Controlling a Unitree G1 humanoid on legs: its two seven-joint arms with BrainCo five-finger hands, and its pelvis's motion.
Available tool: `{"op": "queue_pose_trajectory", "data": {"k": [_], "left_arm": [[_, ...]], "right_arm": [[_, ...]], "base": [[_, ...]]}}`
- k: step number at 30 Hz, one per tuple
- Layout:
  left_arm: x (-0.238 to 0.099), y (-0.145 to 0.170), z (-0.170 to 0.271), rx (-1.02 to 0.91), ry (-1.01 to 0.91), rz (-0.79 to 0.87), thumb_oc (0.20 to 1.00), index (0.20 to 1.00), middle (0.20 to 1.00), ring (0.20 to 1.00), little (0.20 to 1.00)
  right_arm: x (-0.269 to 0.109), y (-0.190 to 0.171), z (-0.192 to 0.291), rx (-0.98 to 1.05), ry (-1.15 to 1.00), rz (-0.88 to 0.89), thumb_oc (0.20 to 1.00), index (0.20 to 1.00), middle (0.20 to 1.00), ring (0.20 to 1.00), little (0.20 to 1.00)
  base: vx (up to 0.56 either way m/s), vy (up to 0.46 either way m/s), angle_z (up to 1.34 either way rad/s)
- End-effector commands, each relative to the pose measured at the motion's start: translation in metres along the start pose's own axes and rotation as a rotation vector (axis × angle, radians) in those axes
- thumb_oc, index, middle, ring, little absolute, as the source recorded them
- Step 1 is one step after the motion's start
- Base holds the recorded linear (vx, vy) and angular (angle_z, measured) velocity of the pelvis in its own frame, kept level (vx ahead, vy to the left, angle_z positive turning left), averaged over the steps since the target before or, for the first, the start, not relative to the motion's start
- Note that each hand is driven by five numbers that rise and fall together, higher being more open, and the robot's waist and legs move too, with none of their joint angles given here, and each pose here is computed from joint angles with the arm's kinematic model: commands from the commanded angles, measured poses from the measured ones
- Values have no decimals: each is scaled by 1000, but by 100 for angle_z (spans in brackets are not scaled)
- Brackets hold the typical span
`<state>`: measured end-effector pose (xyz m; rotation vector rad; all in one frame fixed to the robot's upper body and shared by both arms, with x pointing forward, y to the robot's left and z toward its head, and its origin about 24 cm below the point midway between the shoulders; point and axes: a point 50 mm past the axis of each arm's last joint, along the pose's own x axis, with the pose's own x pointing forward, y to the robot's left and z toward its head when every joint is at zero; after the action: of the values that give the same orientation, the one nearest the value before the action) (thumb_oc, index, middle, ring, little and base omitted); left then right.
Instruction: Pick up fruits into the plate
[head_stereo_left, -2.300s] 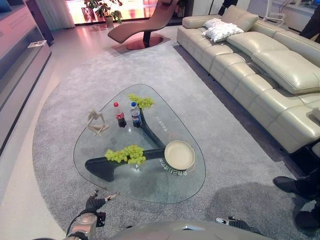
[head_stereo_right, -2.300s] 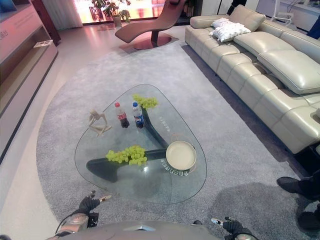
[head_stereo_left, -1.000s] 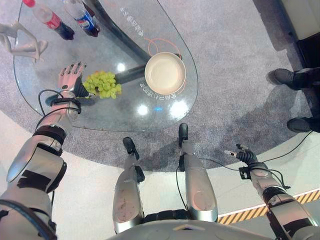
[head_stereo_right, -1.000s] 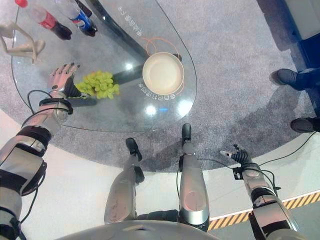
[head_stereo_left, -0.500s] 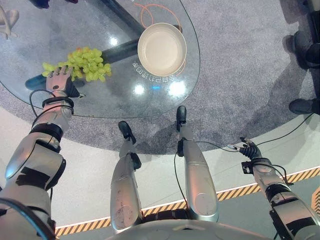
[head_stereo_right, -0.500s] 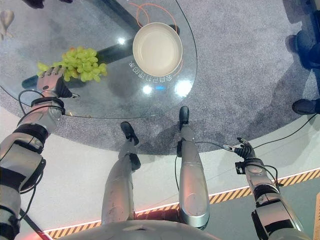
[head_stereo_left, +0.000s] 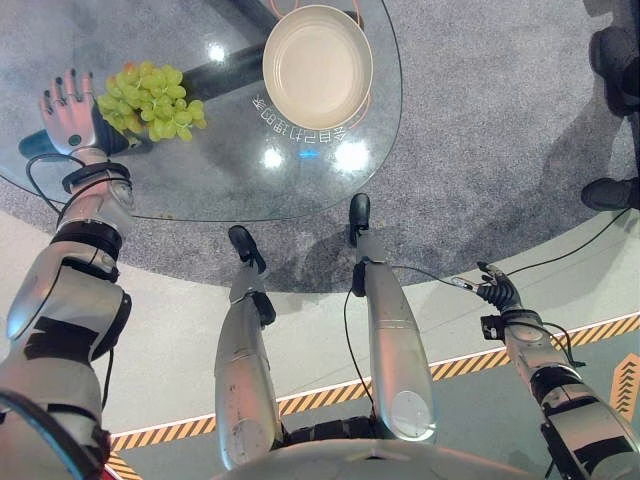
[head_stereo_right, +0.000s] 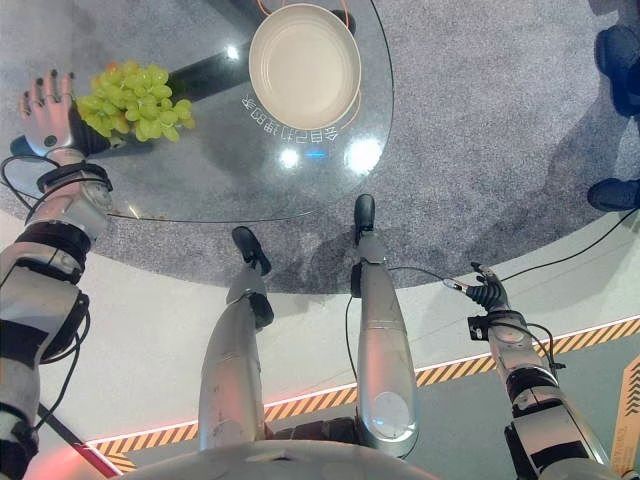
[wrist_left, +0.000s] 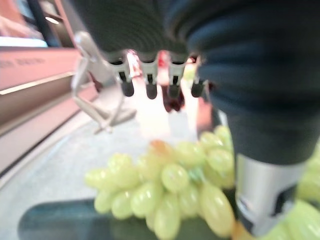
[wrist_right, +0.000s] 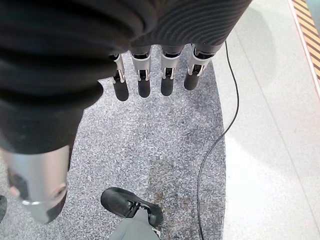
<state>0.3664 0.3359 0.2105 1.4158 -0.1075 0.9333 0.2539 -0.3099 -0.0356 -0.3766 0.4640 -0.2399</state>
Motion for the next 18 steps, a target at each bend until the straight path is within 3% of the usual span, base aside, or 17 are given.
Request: {"op": "queue_pose_trajectory", "data": {"k": [1,9,18], "left_arm": [[21,36,-42,53,158,150,1000,1000,1000,1000,1000],[27,38,-40,110,145,88,1000,1000,1000,1000,1000],[29,29,-24,203,-17,-76,1000,1000,1000,1000,1000]], "right_arm": [[-16,-3,-30,-4,67,4,1000,1000,1000,1000,1000],[-15,-6,-24,21,23,-18,1000,1000,1000,1000,1000],[-7,-13,1,45,-56,-60,1000,1000,1000,1000,1000]], "base": [[0,0,0],[0,0,0],[8,3,0]]}}
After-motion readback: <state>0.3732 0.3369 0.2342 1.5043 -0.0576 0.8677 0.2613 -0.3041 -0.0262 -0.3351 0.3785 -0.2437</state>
